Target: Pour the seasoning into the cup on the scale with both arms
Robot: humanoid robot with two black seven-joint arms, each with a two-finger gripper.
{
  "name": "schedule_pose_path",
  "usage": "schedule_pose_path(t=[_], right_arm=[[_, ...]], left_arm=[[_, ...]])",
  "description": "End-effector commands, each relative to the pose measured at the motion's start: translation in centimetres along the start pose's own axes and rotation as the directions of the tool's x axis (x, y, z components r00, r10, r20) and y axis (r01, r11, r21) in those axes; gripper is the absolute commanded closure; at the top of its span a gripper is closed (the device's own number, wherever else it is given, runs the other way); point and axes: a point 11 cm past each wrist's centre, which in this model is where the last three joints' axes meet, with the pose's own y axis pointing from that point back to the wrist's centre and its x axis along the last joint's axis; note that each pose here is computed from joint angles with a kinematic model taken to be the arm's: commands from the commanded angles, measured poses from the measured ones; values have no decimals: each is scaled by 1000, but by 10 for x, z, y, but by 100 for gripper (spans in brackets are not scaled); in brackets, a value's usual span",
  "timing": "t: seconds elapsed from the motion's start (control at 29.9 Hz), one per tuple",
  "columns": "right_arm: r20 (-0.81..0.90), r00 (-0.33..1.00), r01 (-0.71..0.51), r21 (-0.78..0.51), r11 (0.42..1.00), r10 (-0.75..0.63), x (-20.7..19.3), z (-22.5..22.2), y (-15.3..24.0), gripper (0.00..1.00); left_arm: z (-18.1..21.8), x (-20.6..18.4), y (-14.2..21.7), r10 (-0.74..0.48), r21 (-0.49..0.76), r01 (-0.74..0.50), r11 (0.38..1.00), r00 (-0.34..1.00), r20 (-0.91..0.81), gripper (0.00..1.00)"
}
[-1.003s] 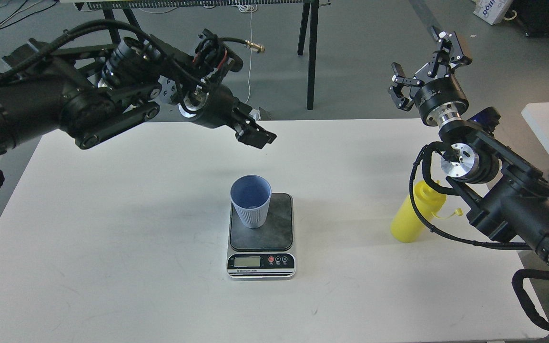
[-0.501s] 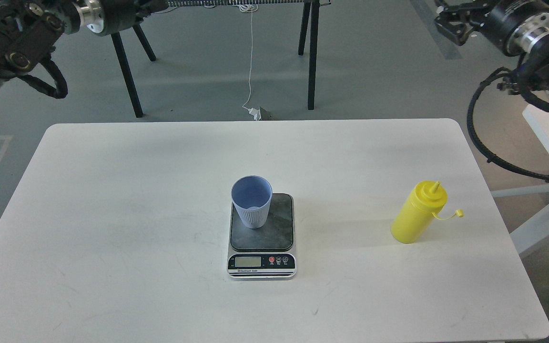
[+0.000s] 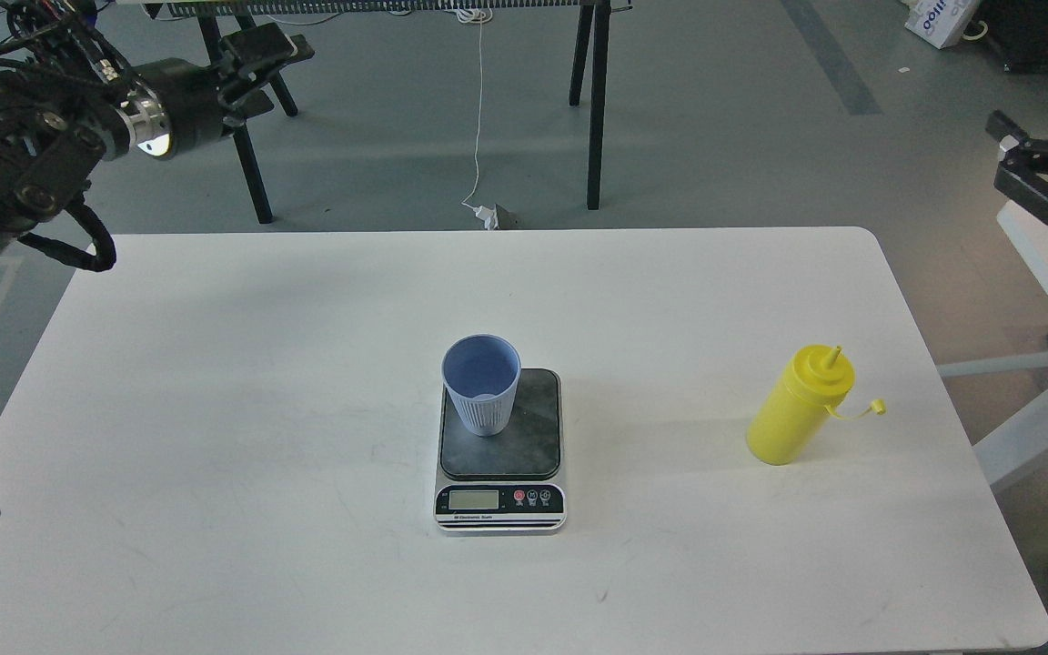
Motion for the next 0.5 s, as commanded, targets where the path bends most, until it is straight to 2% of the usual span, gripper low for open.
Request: schedule_pose_path(t=[0.0, 0.3, 0.47], right_arm=[[31, 996, -85, -48, 995, 86, 37, 25, 28, 0], [20, 955, -292, -135, 947, 297, 105, 63, 87, 0], [8, 936, -342, -224, 913, 352, 133, 105, 108, 0]], left_arm=[[0, -1, 0, 0, -1, 0, 1000, 1000, -3, 0], [-13, -6, 3, -7, 21, 7, 1000, 1000, -12, 0], [-22, -12, 5, -14, 36, 15, 999, 1000, -23, 0]])
